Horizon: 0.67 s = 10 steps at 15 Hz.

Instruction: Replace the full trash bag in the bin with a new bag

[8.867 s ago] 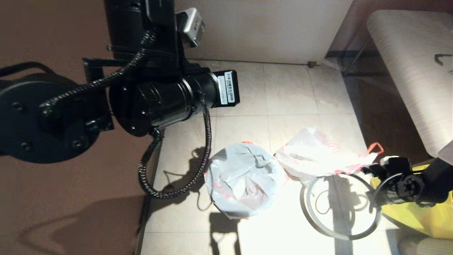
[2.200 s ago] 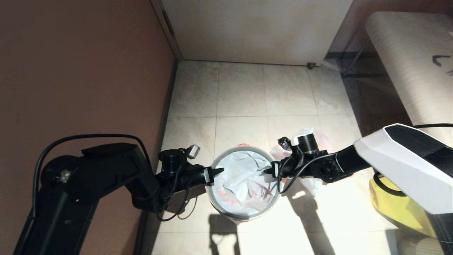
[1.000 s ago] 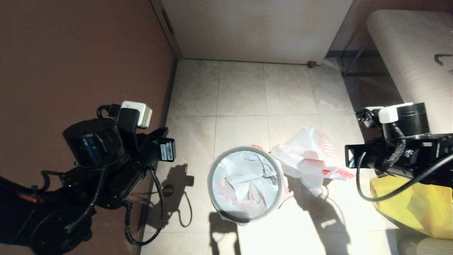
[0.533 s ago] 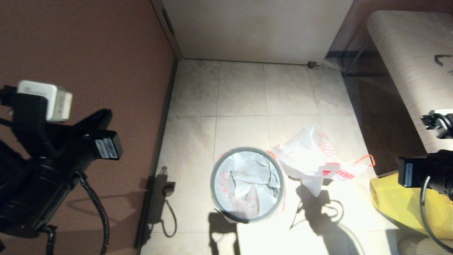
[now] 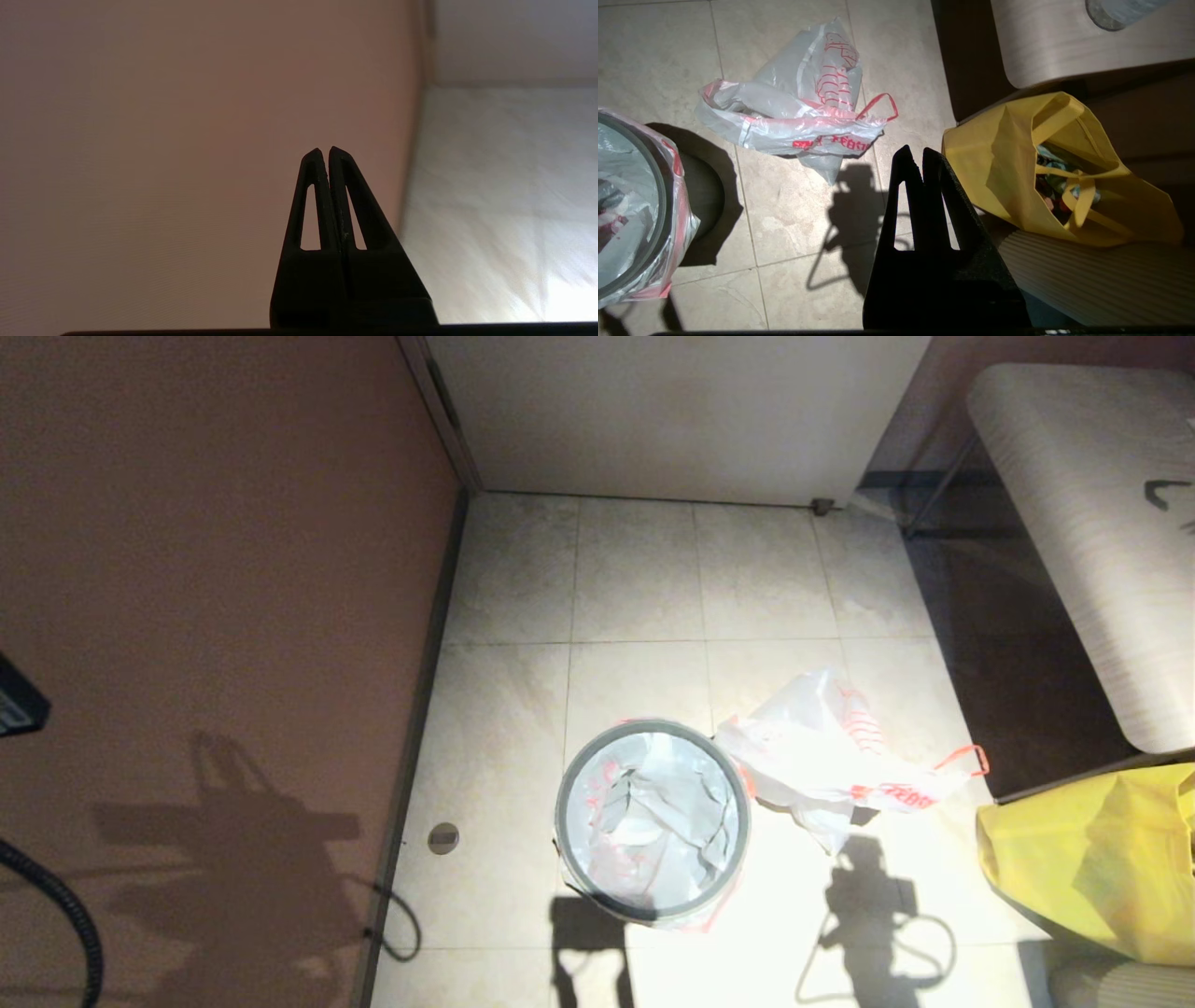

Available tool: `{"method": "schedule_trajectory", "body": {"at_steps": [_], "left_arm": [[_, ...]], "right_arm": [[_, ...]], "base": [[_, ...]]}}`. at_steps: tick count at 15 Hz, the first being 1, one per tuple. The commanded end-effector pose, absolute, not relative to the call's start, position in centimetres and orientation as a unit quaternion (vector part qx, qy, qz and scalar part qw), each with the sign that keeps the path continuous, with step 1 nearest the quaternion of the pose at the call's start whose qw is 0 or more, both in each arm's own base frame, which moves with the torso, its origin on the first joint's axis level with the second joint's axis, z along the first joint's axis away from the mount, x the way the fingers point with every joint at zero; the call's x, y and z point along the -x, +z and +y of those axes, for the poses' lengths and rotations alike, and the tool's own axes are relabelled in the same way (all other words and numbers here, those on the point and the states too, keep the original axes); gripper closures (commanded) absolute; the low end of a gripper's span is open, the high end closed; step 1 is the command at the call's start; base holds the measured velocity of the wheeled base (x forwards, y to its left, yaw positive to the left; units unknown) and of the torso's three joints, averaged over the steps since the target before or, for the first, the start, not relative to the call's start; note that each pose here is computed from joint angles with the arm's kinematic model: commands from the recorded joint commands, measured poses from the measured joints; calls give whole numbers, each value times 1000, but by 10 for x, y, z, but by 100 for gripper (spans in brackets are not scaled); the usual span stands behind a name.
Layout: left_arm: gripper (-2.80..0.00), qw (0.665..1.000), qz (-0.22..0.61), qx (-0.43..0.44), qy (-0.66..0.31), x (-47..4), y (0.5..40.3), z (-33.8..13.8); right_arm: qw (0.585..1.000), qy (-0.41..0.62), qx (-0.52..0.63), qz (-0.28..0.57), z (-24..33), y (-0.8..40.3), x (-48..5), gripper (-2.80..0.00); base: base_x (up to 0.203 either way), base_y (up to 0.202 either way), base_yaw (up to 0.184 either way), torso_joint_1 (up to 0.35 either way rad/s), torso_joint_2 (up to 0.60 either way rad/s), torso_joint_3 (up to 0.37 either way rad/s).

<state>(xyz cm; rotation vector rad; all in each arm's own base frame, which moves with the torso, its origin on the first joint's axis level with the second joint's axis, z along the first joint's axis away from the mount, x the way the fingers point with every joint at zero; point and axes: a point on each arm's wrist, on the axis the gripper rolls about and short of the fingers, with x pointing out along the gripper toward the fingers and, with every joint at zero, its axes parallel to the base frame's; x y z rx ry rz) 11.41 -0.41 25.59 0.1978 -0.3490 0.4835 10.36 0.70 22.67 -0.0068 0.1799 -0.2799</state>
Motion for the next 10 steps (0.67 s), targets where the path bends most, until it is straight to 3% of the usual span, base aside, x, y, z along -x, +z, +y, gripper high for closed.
{"method": "schedule_trajectory", "body": {"at_steps": [1, 7, 10], "left_arm": [[0, 940, -203, -83, 260, -82, 253, 3], [0, 912, -237, -53, 331, -10, 228, 13], [0, 915, -221, -44, 335, 18, 190, 12]], "right_arm": [[987, -148, -8, 53, 1, 225, -76, 0], [987, -154, -10, 47, -9, 204, 1, 0], [987, -153, -10, 50, -13, 188, 32, 0]], "base": [[0, 0, 0, 0, 0, 0], [0, 0, 0, 0, 0, 0], [0, 0, 0, 0, 0, 0]]}}
